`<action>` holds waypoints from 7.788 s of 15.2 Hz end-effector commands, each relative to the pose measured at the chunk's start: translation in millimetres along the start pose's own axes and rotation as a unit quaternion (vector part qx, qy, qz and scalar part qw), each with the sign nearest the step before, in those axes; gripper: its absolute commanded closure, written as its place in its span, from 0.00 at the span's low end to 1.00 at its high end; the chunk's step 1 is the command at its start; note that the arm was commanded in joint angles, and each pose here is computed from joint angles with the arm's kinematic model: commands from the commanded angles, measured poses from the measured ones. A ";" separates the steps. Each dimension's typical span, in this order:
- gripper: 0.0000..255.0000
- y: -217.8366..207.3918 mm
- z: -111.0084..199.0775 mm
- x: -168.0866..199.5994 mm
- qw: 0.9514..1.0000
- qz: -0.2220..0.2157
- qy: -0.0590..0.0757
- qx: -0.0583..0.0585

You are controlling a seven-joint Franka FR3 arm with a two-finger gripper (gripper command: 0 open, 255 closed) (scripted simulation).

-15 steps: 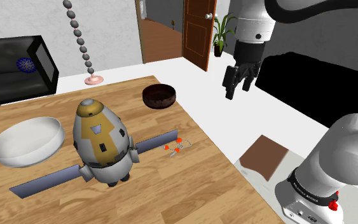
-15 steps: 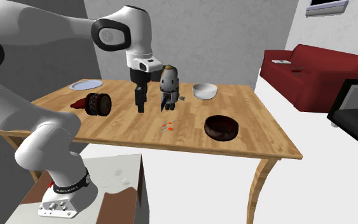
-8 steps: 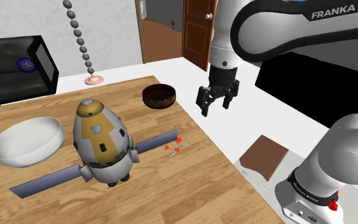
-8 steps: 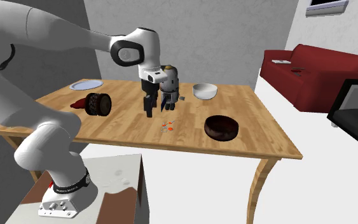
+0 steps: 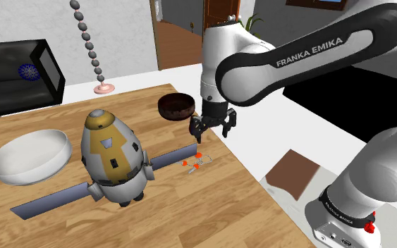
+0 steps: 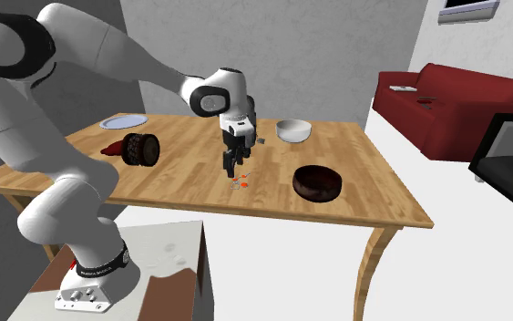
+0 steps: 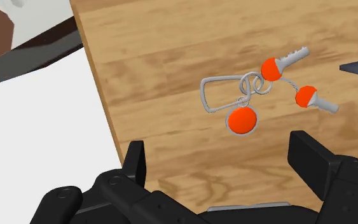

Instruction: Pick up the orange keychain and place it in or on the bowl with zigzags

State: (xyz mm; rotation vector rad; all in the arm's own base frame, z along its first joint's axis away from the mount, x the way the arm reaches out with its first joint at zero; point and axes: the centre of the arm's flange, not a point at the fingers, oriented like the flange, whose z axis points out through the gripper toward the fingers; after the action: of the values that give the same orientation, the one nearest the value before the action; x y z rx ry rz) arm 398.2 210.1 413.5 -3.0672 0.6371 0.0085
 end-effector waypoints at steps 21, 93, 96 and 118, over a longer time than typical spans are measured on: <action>1.00 -40.2 81.0 20.9 0.999 0.054 0.008 -0.002; 1.00 -29.2 -19.2 318.0 0.999 0.054 0.008 -0.002; 1.00 -29.1 -5.0 318.1 0.999 0.054 0.008 -0.002; 0.00 -29.4 -55.0 317.3 0.999 0.054 0.008 -0.002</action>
State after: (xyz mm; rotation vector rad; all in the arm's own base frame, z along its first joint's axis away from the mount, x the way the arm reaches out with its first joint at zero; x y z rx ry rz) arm 701.2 110.2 466.2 -3.0355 0.8026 -0.0156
